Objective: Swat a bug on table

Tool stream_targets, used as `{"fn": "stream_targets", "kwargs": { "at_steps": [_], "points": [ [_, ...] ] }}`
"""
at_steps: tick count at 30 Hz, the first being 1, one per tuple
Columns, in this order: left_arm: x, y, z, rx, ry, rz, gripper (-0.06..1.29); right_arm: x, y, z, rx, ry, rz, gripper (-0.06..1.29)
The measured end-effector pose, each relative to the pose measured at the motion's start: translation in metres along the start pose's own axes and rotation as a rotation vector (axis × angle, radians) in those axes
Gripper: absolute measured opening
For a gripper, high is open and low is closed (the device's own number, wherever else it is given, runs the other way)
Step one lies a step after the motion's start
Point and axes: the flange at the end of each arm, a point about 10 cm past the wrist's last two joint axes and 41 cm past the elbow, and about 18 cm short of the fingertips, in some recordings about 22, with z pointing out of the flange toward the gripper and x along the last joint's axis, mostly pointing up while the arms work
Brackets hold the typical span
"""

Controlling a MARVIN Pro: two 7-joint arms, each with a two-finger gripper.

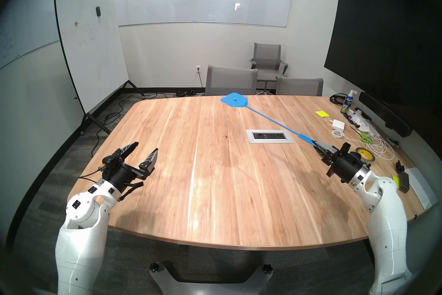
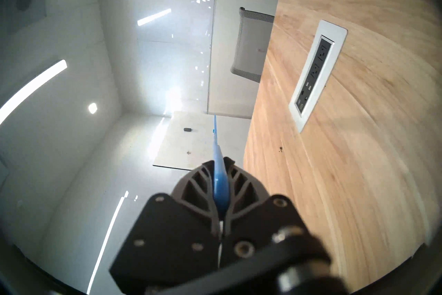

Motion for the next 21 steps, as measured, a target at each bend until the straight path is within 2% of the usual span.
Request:
{"fn": "stream_targets", "kwargs": {
  "at_steps": [2, 7, 10, 12, 15, 21],
  "points": [
    [0.000, 0.000, 0.000, 0.000, 0.000, 0.000, 1.27, -0.007, 0.015, 0.006, -0.105, -0.029, -0.035, -0.01],
    [0.000, 0.000, 0.000, -0.001, 0.001, 0.000, 1.27, -0.018, 0.052, 0.012, -0.317, -0.076, -0.117, -0.01],
    [0.000, 0.000, 0.000, -0.001, 0.001, 0.000, 1.27, -0.019, 0.065, 0.015, -0.383, -0.091, -0.157, -0.01],
    [0.000, 0.000, 0.000, -0.001, 0.001, 0.000, 1.27, -0.017, 0.067, 0.017, -0.392, -0.095, -0.187, -0.01],
    [0.000, 0.000, 0.000, -0.001, 0.002, 0.000, 1.27, -0.010, 0.060, 0.021, -0.364, -0.086, -0.216, -0.01],
    [0.000, 0.000, 0.000, -0.001, 0.002, 0.000, 1.27, 0.005, 0.036, 0.023, -0.246, -0.053, -0.245, -0.01]
  ]
}}
